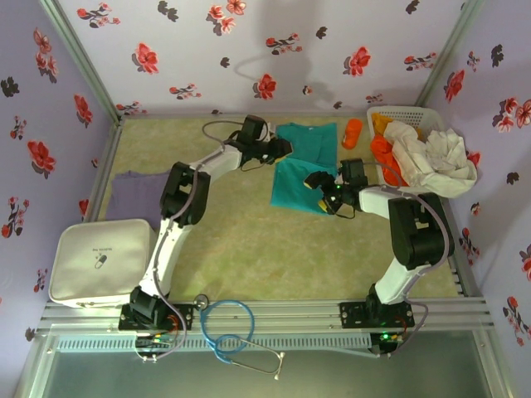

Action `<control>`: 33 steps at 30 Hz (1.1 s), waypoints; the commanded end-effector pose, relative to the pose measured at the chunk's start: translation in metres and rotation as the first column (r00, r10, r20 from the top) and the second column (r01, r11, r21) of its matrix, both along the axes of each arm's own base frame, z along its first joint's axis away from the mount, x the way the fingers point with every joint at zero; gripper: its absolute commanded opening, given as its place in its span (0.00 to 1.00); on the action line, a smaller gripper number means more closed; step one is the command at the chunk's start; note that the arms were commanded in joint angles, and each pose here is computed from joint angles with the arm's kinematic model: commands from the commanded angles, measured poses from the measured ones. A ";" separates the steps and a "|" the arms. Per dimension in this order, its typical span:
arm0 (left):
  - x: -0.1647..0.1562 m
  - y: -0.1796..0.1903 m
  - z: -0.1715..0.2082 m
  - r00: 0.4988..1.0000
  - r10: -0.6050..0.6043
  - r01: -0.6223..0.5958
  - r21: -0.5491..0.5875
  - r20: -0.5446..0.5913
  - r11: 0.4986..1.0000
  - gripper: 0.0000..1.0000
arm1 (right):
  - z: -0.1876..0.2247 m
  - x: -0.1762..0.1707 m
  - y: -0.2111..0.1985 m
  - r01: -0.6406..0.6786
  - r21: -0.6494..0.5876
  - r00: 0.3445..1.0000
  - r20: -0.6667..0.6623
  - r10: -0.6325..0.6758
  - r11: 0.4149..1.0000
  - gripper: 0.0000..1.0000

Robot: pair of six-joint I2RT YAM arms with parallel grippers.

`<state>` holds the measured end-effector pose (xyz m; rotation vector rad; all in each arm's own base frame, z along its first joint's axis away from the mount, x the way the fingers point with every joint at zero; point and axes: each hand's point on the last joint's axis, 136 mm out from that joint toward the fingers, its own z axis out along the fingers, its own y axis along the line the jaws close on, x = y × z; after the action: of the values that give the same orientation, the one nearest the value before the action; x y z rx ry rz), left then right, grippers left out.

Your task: Fold and stack the t-shirts

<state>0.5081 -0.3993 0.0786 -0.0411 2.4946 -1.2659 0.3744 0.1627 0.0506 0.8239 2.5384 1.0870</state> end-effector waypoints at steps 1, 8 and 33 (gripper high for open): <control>-0.018 0.018 0.062 0.993 -0.024 0.022 0.021 0.112 1.000 0.42 | -0.010 -0.007 -0.006 -0.033 -0.074 0.999 -0.044 0.030 0.997 0.87; -0.073 0.027 0.063 0.994 -0.065 0.061 0.047 0.091 0.997 0.42 | 0.025 0.004 -0.013 -0.066 -0.151 0.997 0.021 0.070 0.986 0.99; -0.185 0.024 -0.069 0.963 -0.153 0.199 0.206 -0.220 0.958 0.36 | 0.020 -0.055 -0.062 -0.076 -0.259 0.990 -0.132 0.042 0.963 0.86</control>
<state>0.3447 -0.3975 0.0352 0.1695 2.7432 -1.1727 0.3447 0.1072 0.0785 0.7741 2.6699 0.7623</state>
